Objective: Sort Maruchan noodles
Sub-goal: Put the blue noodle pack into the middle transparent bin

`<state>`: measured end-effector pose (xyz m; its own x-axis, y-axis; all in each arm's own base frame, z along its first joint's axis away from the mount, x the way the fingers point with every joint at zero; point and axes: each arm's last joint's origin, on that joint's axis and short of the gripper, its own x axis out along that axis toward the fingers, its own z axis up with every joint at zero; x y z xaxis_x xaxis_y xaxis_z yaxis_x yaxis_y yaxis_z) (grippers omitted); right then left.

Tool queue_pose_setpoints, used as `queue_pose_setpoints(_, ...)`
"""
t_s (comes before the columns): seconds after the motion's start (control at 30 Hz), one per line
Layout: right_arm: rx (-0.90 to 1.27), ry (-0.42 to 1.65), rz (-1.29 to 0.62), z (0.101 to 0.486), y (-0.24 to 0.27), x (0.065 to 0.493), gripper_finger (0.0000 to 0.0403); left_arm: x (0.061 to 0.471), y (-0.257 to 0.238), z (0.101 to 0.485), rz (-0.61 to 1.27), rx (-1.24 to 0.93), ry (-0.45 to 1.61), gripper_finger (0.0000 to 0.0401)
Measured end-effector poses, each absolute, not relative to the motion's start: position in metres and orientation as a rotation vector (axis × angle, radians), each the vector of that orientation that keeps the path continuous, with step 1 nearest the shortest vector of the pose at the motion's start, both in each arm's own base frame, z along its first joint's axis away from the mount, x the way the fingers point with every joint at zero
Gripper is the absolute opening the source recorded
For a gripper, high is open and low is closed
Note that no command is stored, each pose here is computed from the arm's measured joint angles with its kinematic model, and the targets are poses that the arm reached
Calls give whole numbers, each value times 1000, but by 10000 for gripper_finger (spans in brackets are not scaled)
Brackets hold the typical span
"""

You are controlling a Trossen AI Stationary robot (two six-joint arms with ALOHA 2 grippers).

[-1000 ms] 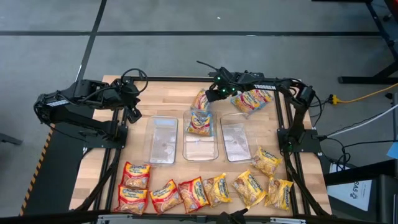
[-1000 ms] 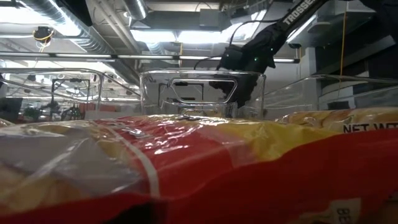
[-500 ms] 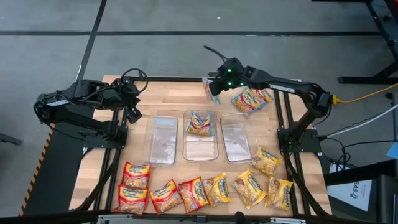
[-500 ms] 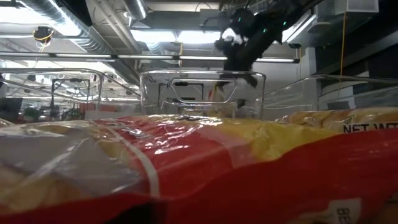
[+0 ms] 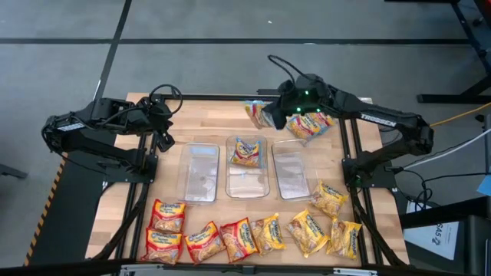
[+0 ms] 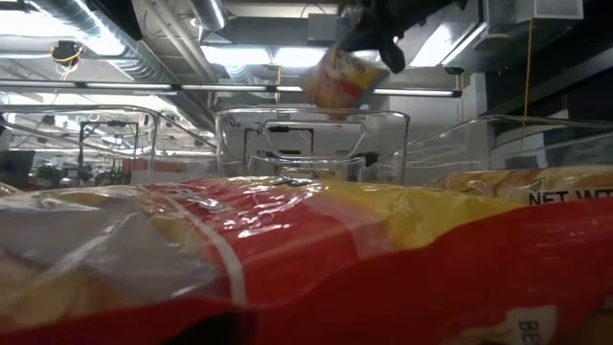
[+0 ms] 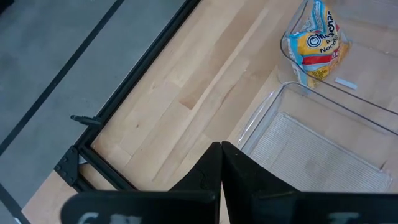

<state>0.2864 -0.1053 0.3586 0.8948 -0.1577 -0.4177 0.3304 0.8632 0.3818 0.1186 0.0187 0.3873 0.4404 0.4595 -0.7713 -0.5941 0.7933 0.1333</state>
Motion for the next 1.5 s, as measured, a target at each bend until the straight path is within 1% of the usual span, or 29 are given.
queue_pose_setpoints(0.27, 309, 426, -65, 360, -59, 297, 0, 119, 19, 387, 658, -166, 902, 0)
queue_pose_setpoints(0.53, 264, 500, 32, 355, -28, 299, 0, 119, 19, 387, 658, -167, 901, 0)
queue_pose_setpoints(0.73, 214, 570, 39, 349, -13, 297, 0, 119, 19, 387, 658, -167, 901, 0)
queue_pose_setpoints(1.2, 139, 559, 100, 350, 11, 298, 0, 119, 19, 387, 659, -169, 901, 0)
queue_pose_setpoints(1.5, 67, 556, 110, 350, 11, 298, 0, 119, 19, 387, 659, -169, 900, 0)
